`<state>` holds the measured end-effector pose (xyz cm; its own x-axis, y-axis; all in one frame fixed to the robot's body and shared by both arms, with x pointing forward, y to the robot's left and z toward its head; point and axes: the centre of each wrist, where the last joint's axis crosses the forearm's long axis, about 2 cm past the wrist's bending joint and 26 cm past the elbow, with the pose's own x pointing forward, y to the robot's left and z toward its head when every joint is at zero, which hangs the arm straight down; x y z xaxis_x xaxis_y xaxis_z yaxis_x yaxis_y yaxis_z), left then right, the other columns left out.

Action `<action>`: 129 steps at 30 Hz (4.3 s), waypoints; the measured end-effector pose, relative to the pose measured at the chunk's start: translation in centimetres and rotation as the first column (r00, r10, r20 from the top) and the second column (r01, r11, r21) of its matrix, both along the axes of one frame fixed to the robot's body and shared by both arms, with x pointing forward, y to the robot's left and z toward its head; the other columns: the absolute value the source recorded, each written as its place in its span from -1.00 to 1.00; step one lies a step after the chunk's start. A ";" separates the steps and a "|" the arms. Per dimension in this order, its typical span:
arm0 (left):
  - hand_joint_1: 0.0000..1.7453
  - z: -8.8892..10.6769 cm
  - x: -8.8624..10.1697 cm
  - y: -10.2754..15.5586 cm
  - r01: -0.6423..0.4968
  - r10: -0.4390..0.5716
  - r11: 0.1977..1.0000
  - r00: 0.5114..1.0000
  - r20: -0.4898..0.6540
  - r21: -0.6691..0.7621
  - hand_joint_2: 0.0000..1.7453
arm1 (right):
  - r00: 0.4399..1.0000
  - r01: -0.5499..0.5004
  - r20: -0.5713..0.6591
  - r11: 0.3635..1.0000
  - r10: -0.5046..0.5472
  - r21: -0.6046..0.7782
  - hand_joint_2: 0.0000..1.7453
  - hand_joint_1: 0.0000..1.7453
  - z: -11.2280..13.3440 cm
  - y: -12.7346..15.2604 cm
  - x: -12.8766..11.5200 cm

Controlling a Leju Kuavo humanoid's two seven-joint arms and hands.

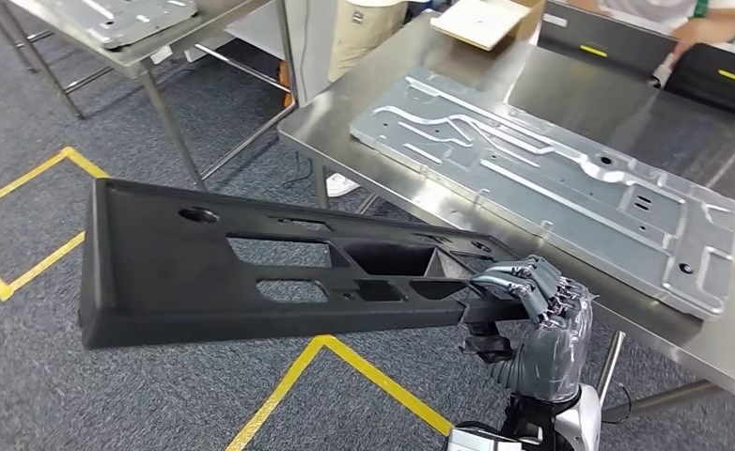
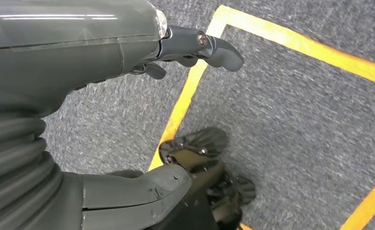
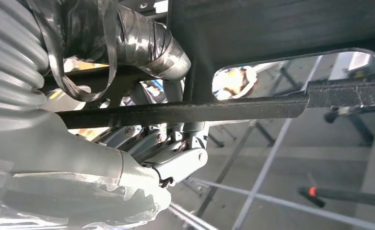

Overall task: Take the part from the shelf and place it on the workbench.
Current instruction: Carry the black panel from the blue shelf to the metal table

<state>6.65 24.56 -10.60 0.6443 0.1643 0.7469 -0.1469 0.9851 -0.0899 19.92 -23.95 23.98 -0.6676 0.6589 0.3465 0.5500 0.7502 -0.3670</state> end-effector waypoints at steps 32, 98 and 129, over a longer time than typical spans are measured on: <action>-1.00 0.1 0.3 -0.1 -0.011 0.011 1.000 1.000 0.002 0.003 1.00 | 1.000 0.011 -0.002 1.000 -0.011 -0.004 1.00 1.00 0.2 -0.3 0.2; -1.00 0.0 -0.1 0.0 -0.006 0.006 1.000 1.000 0.009 -0.019 1.00 | 1.000 0.029 0.008 0.999 -0.029 -0.028 1.00 1.00 0.3 -0.3 0.8; -1.00 0.0 0.0 -0.1 0.000 0.000 1.000 1.000 0.013 -0.018 1.00 | 0.999 0.037 0.004 0.999 -0.036 -0.030 1.00 1.00 0.3 -0.3 0.9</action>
